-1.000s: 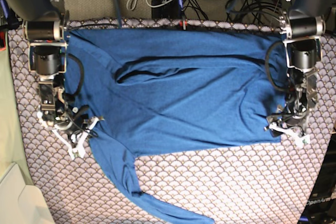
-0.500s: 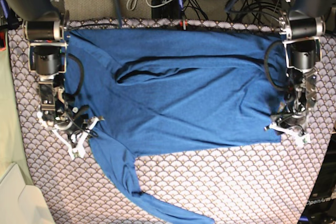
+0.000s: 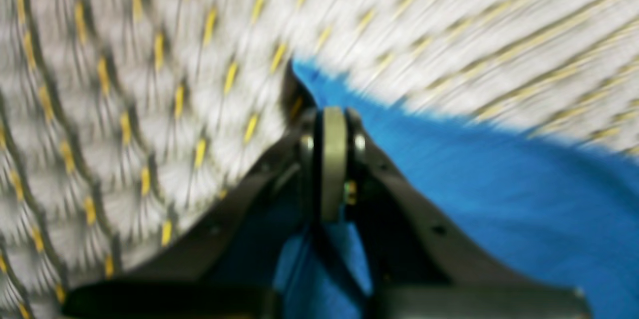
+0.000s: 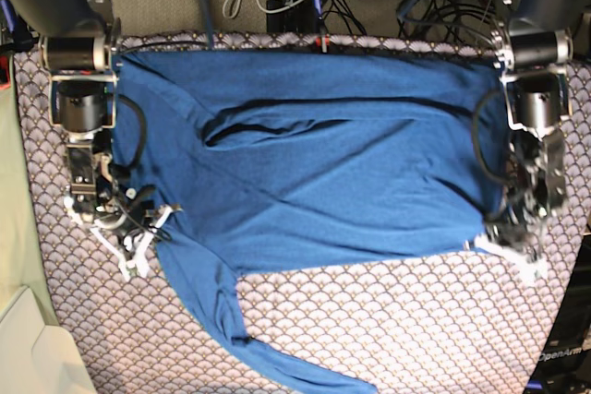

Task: Fold the T-shirt properly
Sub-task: 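Grasp the shirt's side edges with both grippers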

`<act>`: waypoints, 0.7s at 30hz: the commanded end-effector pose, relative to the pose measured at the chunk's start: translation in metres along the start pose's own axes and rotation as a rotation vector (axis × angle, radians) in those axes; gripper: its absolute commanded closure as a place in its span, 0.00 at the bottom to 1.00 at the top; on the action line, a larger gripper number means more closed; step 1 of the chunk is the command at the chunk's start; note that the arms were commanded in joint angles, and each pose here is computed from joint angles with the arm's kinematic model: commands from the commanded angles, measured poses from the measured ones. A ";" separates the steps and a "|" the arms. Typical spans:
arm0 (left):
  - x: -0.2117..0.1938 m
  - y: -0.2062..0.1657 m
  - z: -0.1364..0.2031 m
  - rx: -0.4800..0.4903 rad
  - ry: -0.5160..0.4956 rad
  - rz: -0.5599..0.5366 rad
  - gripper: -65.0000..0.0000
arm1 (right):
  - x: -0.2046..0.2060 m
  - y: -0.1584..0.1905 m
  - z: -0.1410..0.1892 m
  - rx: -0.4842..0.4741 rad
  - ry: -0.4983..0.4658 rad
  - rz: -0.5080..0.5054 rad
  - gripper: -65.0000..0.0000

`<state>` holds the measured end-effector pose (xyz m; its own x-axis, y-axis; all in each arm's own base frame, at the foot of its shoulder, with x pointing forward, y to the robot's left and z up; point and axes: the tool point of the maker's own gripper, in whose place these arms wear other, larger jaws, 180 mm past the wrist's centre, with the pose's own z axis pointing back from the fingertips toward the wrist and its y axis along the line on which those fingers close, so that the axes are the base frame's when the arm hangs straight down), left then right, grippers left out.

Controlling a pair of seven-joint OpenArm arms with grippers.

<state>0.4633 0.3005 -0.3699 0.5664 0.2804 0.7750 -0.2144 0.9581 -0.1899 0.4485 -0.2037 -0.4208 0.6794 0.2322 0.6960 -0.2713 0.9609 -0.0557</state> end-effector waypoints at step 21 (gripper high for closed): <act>0.014 -0.013 0.034 -0.039 -0.114 -0.090 1.00 | 0.022 -0.016 0.089 -0.147 -0.180 0.111 1.00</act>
<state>0.4328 0.2836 -0.3624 0.5512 0.1952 0.8112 -0.1394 0.9801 -0.1411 0.3975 -0.2224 -0.3588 0.5582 0.3131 0.7684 -0.2376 0.9476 -0.2135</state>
